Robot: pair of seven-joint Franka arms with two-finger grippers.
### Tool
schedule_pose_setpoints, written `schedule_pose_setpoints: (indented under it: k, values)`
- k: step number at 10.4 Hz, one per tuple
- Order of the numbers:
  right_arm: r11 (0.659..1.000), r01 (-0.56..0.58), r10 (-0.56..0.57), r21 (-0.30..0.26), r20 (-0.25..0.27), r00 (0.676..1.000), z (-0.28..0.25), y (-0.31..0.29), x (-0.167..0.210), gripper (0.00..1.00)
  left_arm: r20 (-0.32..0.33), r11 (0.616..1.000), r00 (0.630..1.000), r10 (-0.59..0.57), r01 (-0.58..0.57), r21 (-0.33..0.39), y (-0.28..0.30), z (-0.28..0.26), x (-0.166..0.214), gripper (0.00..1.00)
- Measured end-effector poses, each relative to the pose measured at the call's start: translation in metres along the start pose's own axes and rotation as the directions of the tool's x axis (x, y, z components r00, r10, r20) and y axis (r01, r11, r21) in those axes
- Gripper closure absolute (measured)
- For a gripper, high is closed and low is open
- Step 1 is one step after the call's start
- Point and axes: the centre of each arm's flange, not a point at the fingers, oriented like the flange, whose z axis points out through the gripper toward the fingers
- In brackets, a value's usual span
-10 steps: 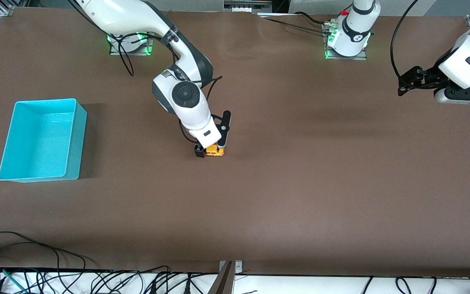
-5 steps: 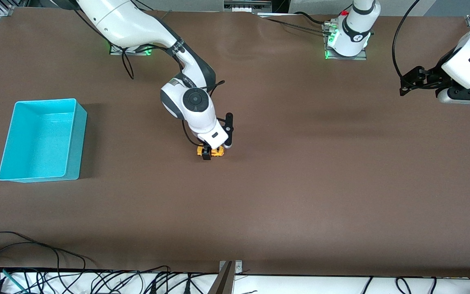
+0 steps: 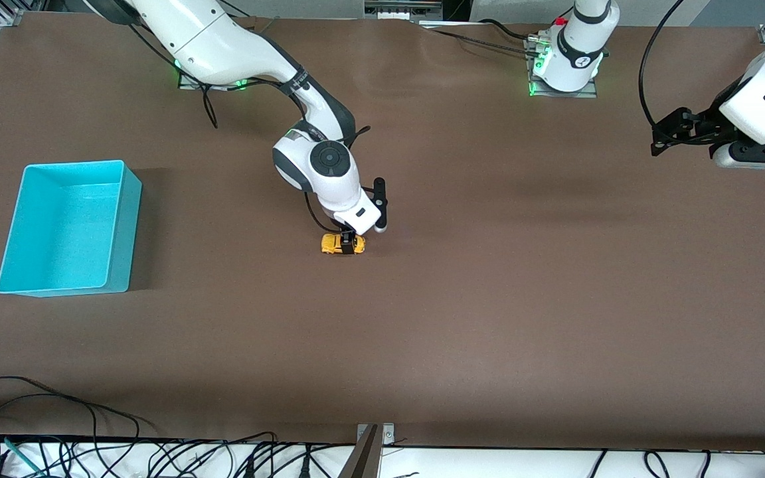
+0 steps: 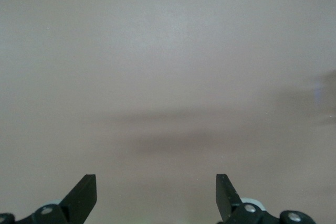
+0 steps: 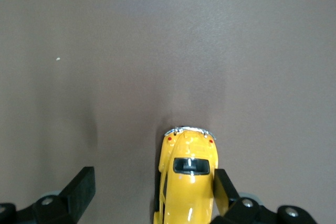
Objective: Wind up and store yellow beetle car
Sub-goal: 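Lower the right gripper and close it around the yellow car, then lift the yellow car off the table with the right gripper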
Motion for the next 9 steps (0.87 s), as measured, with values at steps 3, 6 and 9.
schedule_pose_setpoints:
  k: [3,6,9]
  values:
    - [0.999,0.037,-0.036,-0.032,0.020,0.999,0.001,0.003,-0.004,0.00,-0.001,1.000,1.000,-0.003,0.003,0.000,-0.002,0.000,0.000,0.00]
    - [0.996,0.057,-0.057,-0.061,0.006,0.998,0.006,0.004,-0.005,0.00,-0.001,1.000,1.000,-0.004,0.004,0.000,-0.002,-0.001,0.000,0.00]
    - [0.996,0.062,-0.062,-0.062,-0.004,0.998,0.027,-0.001,-0.011,0.00,-0.001,1.000,1.000,-0.004,0.004,0.000,-0.002,-0.001,0.000,0.00]
